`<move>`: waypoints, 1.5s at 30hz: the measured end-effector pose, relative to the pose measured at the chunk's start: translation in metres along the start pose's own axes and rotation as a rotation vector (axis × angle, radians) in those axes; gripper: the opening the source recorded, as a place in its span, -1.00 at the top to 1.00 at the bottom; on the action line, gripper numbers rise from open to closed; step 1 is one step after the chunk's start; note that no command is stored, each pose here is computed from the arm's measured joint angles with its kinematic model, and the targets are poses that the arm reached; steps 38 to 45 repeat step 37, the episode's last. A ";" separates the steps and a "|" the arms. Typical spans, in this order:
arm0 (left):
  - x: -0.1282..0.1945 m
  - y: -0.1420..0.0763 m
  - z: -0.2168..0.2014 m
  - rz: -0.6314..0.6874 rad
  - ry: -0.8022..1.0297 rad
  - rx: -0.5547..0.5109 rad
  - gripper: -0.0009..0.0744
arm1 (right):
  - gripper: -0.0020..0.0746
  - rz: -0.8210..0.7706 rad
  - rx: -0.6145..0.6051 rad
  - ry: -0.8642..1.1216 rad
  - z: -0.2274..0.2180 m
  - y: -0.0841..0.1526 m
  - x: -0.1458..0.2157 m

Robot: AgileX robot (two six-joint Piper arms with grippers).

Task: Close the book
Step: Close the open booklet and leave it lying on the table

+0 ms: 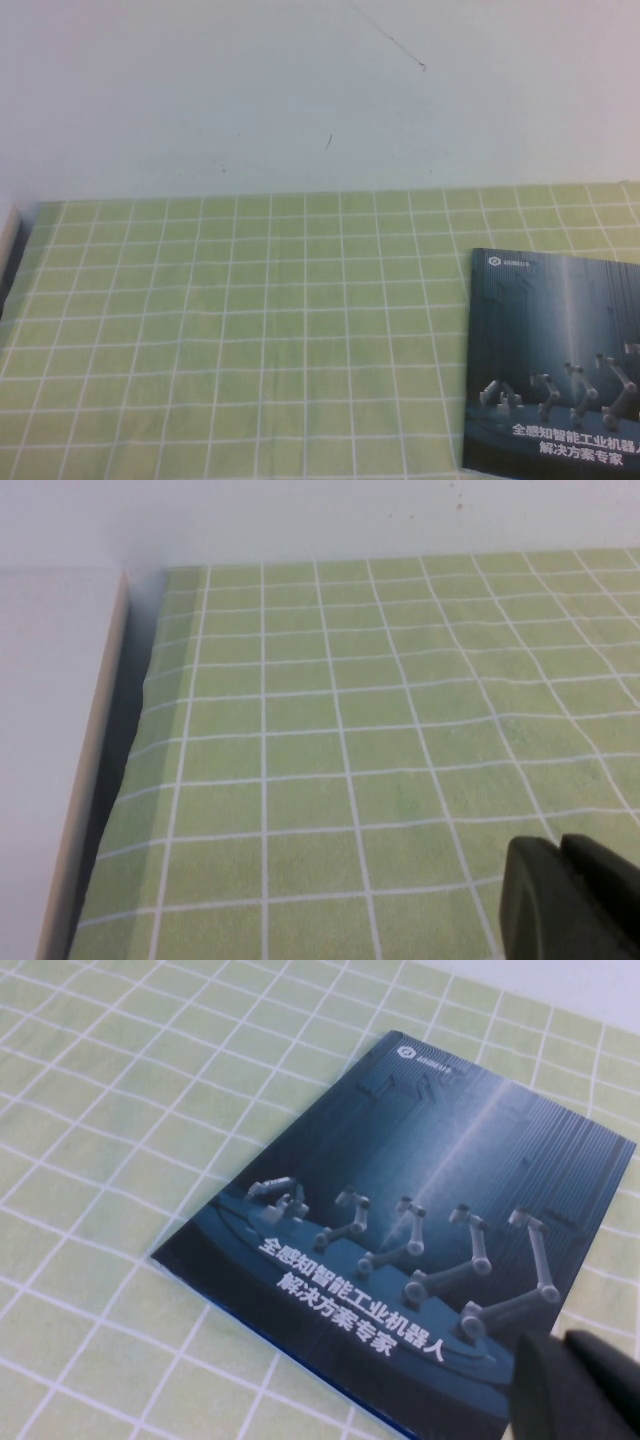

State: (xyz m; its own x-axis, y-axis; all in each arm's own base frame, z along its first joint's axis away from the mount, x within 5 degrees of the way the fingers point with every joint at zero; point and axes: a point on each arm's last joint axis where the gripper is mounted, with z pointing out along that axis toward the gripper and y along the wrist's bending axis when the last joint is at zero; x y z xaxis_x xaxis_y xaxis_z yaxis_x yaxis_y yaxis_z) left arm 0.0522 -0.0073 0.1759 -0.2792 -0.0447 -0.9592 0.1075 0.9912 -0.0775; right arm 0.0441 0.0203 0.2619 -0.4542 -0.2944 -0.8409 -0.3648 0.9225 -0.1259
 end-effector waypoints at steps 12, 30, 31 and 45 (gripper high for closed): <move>0.000 0.000 0.000 0.047 0.000 -0.001 0.99 | 0.95 0.000 0.000 0.000 0.000 0.000 0.000; 0.000 0.000 0.000 0.052 0.002 -0.001 0.99 | 0.95 -0.002 0.025 -0.061 0.000 0.000 0.003; 0.000 0.000 0.000 0.052 0.002 -0.001 0.99 | 0.95 -0.008 0.042 -0.080 0.001 -0.001 0.004; 0.000 0.000 0.000 0.052 0.004 -0.001 0.99 | 0.95 -0.039 0.220 -0.203 0.020 -0.011 0.027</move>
